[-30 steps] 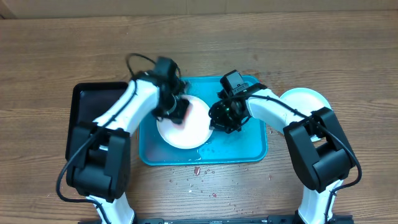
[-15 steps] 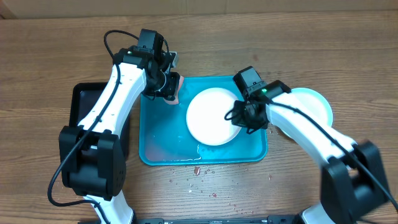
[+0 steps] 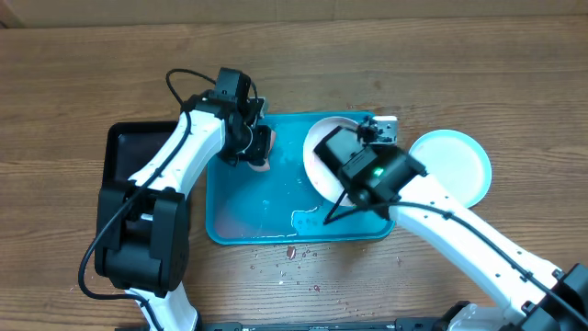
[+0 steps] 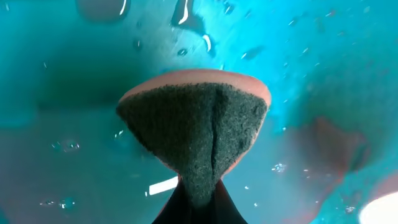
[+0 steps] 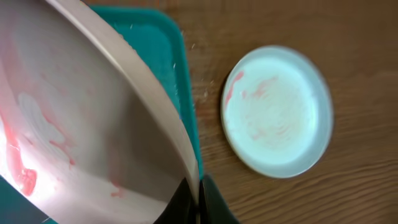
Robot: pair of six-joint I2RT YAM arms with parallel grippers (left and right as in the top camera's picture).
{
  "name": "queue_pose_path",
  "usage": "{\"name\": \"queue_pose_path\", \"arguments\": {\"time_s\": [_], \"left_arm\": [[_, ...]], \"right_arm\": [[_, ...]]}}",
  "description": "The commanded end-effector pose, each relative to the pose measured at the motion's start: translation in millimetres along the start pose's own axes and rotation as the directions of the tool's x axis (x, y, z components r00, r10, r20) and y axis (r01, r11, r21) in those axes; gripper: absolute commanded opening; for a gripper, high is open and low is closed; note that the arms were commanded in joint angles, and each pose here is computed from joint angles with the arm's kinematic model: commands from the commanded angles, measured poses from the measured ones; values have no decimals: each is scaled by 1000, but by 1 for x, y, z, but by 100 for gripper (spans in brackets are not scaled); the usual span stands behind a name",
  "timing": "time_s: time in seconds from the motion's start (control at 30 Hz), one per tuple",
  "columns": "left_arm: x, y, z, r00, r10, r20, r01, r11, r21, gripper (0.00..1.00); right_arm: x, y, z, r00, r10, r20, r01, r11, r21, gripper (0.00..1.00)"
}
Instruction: Clean dirty plates on tray and stack at the side
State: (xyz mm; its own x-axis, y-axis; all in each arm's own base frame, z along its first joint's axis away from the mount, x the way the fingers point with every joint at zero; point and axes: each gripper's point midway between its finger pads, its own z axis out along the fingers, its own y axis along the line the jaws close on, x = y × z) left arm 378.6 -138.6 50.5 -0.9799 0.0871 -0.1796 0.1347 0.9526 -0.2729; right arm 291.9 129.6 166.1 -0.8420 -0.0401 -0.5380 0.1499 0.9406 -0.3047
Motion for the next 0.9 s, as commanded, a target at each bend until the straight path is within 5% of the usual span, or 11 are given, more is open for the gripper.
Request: {"name": "queue_pose_path", "arguments": {"time_s": [0.0,0.57,0.87], "left_arm": [[7,-1,5,999,-29,-17,29,1000,8,4],[7,0,6,999,-29,-14,29,1000,8,4],[7,0,6,999,-28,-14,29,1000,8,4]], "right_arm": [[-33,-16,-32,974,14,227,-39,994,106,4],[-66,-15,-137,686,-241,686,-39,930,365,4],[-65,-14,-137,686,-241,687,-36,931,363,4]]}}
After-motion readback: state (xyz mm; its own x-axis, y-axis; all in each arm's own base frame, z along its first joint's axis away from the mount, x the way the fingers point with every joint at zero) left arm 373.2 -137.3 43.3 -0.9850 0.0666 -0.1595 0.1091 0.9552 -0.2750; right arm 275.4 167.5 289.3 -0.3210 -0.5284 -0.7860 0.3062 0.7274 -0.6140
